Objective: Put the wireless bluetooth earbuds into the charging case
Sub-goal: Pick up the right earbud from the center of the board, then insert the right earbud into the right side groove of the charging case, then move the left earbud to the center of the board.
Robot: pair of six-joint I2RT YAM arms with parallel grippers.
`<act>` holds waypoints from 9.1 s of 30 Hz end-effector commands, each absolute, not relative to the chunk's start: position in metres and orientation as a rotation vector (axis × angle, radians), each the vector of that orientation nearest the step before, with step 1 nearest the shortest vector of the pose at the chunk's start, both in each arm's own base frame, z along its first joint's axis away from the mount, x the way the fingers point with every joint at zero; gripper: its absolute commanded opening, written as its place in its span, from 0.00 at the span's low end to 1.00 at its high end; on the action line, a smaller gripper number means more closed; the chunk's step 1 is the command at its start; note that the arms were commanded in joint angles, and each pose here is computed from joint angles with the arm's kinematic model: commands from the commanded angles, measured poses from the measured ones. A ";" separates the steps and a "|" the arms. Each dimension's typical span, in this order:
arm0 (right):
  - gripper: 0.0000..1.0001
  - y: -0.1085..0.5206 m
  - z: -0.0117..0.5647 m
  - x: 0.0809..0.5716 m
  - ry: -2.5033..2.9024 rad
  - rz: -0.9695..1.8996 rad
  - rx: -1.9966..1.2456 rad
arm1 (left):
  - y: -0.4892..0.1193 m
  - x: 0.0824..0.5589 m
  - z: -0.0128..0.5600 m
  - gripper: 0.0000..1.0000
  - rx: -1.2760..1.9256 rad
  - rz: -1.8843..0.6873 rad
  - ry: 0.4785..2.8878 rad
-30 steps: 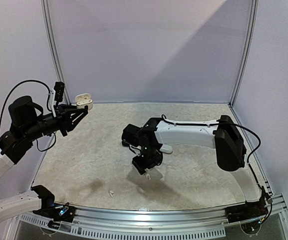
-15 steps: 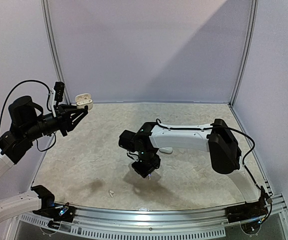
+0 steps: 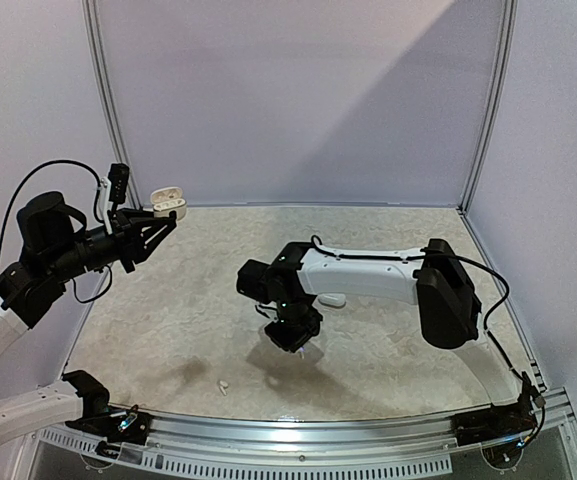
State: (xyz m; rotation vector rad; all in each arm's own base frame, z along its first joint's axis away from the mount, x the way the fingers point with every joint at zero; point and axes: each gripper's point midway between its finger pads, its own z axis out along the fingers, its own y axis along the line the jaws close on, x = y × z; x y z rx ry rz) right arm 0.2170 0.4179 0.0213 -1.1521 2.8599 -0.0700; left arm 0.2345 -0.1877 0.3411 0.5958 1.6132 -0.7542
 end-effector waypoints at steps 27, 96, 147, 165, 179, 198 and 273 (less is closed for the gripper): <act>0.00 0.422 0.025 0.220 2.833 -0.084 -1.167 | -0.185 0.236 0.339 0.00 0.606 -0.728 1.606; 0.00 0.571 0.408 0.215 1.282 0.772 -1.137 | -0.208 0.204 0.381 0.00 0.798 -0.783 1.350; 0.19 0.577 0.381 0.216 1.274 0.697 -1.230 | -0.205 0.204 0.382 0.00 0.800 -0.758 1.344; 0.22 0.579 0.372 0.218 1.296 0.656 -1.247 | -0.203 0.205 0.384 0.00 0.791 -0.733 1.338; 0.23 0.576 0.382 0.225 1.317 0.652 -1.179 | -0.203 0.205 0.383 0.00 0.793 -0.736 1.344; 0.41 0.575 0.415 0.212 1.282 0.782 -1.128 | -0.200 0.215 0.371 0.00 0.685 -0.794 1.451; 0.29 0.538 0.000 0.118 2.545 0.077 -1.383 | -0.130 0.247 0.329 0.00 0.334 -0.591 1.676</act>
